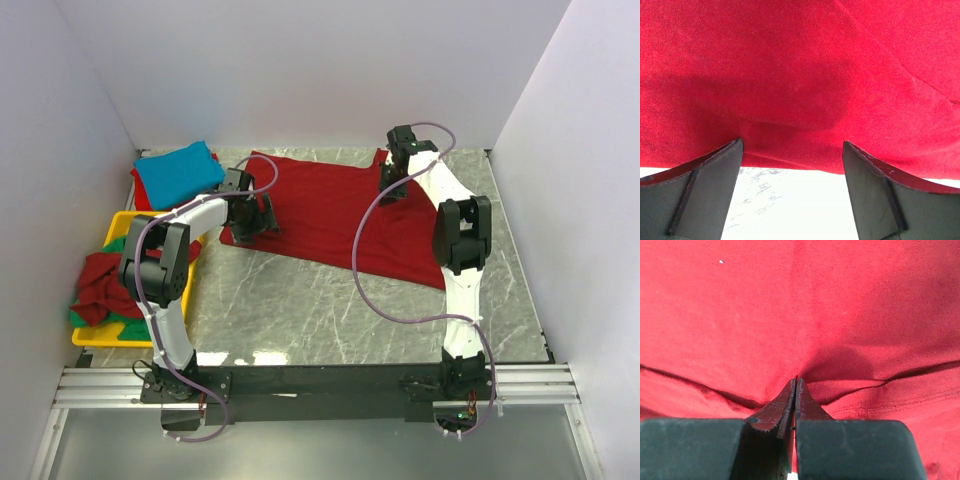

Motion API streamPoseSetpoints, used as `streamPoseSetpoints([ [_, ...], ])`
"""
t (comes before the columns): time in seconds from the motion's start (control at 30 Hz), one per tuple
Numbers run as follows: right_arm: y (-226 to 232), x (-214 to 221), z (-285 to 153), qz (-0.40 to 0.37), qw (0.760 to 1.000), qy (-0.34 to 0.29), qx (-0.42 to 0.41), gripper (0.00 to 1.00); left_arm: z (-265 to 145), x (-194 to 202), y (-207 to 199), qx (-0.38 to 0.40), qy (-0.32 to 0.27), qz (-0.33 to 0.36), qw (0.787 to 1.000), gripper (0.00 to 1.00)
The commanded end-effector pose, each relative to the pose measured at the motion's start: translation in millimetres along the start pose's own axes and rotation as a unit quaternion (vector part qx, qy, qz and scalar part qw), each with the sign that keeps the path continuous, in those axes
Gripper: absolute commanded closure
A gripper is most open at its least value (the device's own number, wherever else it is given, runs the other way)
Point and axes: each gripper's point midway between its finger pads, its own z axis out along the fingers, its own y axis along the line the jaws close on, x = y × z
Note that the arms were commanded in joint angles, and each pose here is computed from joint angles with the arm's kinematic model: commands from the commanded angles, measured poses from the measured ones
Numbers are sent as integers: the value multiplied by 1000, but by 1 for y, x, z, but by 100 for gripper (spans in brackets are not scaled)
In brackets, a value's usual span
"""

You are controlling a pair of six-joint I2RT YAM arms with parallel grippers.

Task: Fold and stack the t-shirts
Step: Fold the tshirt

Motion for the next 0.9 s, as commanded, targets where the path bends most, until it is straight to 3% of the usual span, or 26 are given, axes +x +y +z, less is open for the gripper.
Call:
streamPoseSetpoints([
  [0.0,18,-20,-16,-15,999,-39,-32,99,0,-3,0,-8,-1,9,1000,13],
  [0.63,28,-23,-25,-20,997,-57,-50,98,3,2,3,-13,5,7,1000,13],
  [0.87,31,-19,-22,-24,997,-50,-49,90,2,-1,4,-19,2,6,1000,12],
])
